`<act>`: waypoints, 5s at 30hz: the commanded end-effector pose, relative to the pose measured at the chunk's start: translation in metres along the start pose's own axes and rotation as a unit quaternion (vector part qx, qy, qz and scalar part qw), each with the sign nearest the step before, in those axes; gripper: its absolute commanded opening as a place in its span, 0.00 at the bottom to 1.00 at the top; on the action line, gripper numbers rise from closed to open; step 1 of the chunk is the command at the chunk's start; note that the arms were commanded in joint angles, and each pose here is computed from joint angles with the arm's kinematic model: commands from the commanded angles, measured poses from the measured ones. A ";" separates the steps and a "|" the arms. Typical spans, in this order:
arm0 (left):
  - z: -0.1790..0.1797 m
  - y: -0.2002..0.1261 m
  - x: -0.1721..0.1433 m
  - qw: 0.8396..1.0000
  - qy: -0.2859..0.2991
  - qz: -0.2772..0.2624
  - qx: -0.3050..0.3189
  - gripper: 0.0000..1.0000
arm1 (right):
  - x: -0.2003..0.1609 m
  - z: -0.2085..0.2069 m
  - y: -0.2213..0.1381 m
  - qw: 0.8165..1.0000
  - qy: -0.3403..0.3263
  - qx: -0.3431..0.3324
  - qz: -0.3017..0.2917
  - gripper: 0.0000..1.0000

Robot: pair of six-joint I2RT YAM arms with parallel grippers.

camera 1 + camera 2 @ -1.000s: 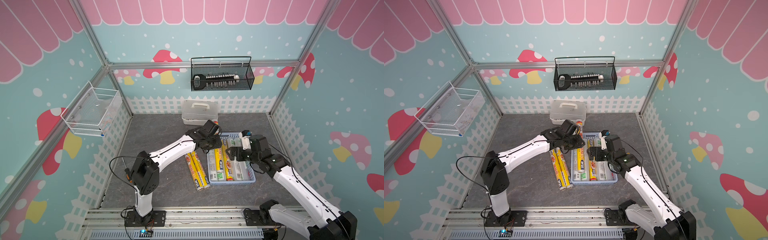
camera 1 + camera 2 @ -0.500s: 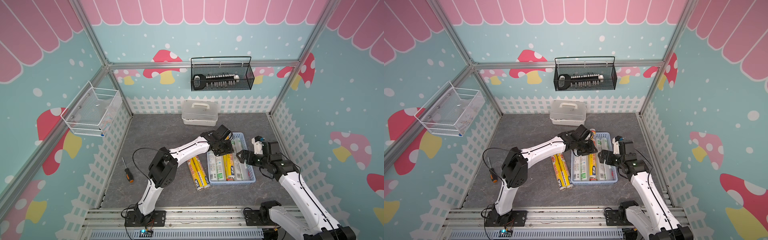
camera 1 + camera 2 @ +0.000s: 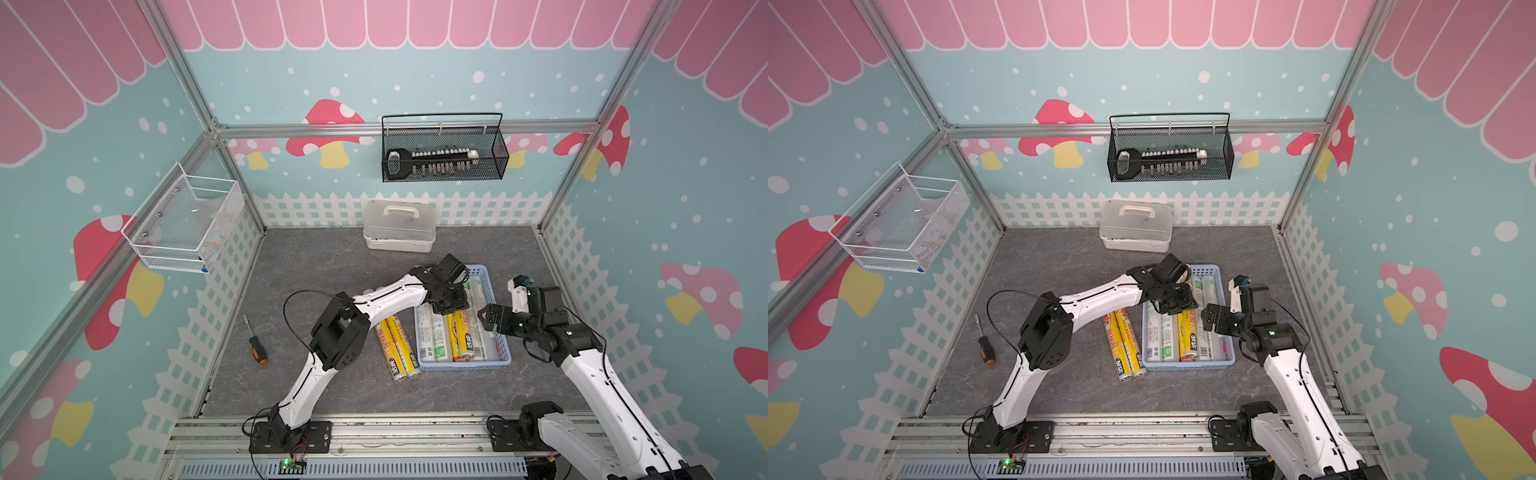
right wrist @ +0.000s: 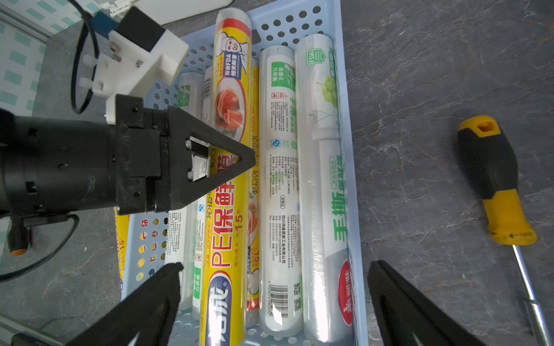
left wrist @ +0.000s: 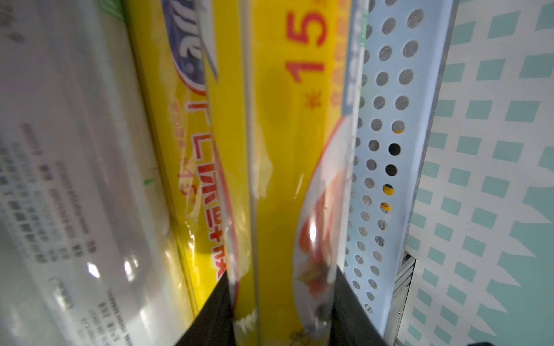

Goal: Put the plastic wrap into the basket
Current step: Place the plastic wrap in the basket, then pick up the plastic wrap from the center of the board, then place the plastic wrap in the basket.

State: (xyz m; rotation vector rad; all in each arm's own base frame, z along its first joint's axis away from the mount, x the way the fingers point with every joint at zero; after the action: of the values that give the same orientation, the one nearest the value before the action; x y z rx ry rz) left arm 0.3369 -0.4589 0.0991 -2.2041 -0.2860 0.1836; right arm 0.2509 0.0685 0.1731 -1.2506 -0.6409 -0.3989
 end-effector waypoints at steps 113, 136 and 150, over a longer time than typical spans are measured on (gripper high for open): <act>0.236 -0.134 0.045 0.960 -0.160 -0.181 0.140 0.26 | 0.020 0.208 0.086 0.955 -0.234 0.155 0.090 0.99; 0.037 -0.167 0.043 0.985 0.027 -0.164 -0.056 0.22 | 0.052 0.122 0.018 0.989 -0.128 0.057 -0.049 0.99; 0.001 -0.086 0.031 0.996 0.044 -0.058 -0.048 0.22 | 0.019 0.066 0.019 0.998 -0.025 0.058 -0.027 0.99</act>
State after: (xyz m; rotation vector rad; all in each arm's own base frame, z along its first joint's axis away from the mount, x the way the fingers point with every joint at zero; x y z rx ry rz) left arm 0.3554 -0.3910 0.1598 -2.2541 -0.4263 0.0178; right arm 0.2678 0.1404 0.1847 -1.1546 -0.7469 -0.3669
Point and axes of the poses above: each gripper's point midway between its finger pads, its own y axis out along the fingers, its own z axis along the line the jaws close on, x = y × z, the point moved 1 cm from there along -y, back along the fingers, and after that the axes turned 15 degrees about -y, right-handed, at the moved point
